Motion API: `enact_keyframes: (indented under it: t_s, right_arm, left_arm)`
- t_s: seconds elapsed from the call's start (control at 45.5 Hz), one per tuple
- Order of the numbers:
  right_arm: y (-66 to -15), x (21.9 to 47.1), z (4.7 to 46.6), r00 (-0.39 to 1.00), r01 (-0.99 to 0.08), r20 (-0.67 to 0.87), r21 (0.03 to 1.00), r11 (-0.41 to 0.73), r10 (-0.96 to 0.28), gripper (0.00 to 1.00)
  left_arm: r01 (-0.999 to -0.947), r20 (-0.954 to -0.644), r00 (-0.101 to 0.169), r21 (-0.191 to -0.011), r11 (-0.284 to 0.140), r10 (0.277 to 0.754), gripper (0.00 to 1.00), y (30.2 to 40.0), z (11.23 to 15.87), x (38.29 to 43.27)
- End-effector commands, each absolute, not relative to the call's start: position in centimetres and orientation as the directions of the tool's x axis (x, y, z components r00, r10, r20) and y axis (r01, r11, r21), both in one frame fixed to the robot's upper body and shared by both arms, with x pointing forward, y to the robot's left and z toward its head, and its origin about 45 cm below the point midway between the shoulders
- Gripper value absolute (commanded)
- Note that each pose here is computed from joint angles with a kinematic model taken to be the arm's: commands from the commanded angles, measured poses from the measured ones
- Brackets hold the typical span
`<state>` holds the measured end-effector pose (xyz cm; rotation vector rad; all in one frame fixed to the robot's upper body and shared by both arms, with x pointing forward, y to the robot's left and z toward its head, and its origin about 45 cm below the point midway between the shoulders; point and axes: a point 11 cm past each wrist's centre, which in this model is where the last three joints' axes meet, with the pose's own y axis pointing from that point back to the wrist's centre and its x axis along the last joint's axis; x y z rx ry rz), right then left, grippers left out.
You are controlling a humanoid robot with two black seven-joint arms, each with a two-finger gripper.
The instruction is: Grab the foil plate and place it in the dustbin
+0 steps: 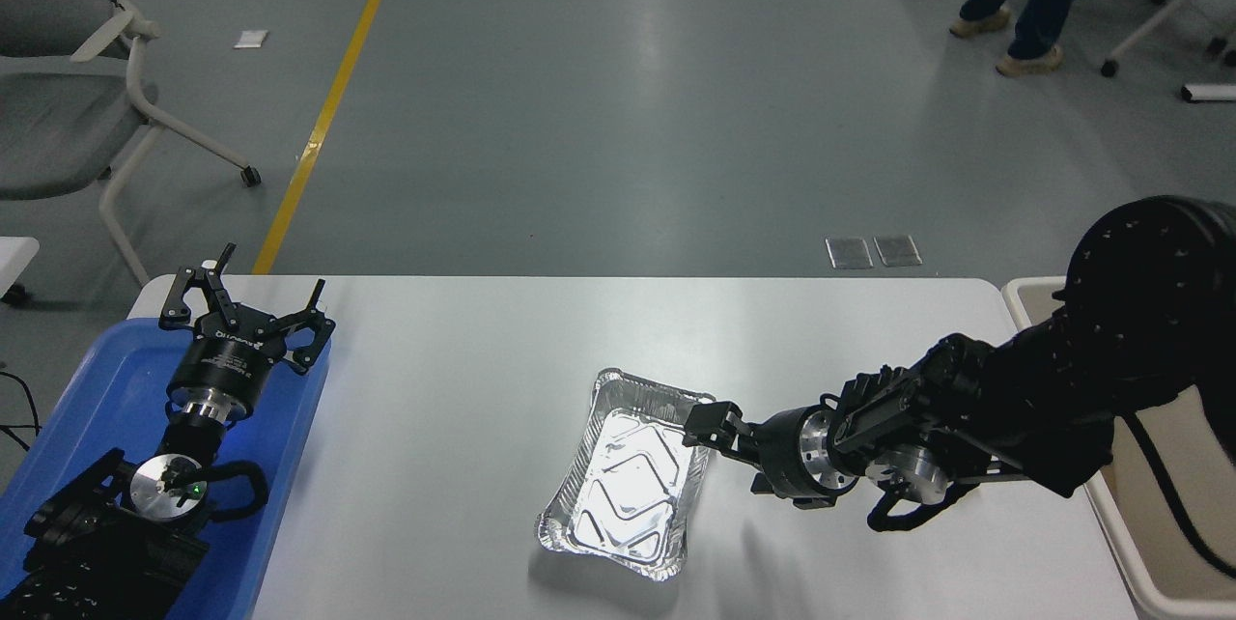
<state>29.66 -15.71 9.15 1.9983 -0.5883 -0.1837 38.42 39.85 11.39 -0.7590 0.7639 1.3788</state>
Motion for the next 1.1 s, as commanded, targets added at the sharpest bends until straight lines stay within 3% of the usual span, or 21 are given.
enact_keyframes:
  t_s: [0.0,0.286,0.418,0.857,0.967,1.077]
  right_arm:
    - [-15.0,29.6,8.4,0.852,-0.352,0.119,0.851,-0.390,-0.510,1.00]
    - [-16.2,29.9,6.6,0.826,-0.405,0.177,0.847,-0.345,-0.535,1.00]
    - [-16.5,28.7,5.4,0.829,-0.382,0.156,0.859,-0.341,-0.537,1.00]
    - [-14.5,28.0,5.4,0.811,-0.375,0.092,0.840,-0.393,-0.578,1.00]
    - [-14.5,28.0,5.3,0.813,-0.374,0.094,0.840,-0.392,-0.575,0.97]
    - [-14.7,28.1,5.1,0.808,-0.386,0.108,0.839,-0.383,-0.579,0.87]
  left_arm:
    - [-0.9986,-0.833,0.045,-0.023,0.048,0.552,0.99,39.83,11.42,38.44]
    - [-0.9986,-0.833,0.045,-0.023,0.048,0.552,0.99,39.83,11.42,38.44]
    - [-0.9986,-0.833,0.045,-0.023,0.048,0.552,0.99,39.83,11.42,38.44]
    - [-0.9986,-0.833,0.045,-0.023,0.048,0.552,0.99,39.83,11.42,38.44]
    - [-0.9987,-0.832,0.044,-0.021,0.047,0.552,0.99,39.86,11.39,38.42]
    - [-0.9987,-0.832,0.044,-0.021,0.047,0.552,0.99,39.86,11.39,38.42]
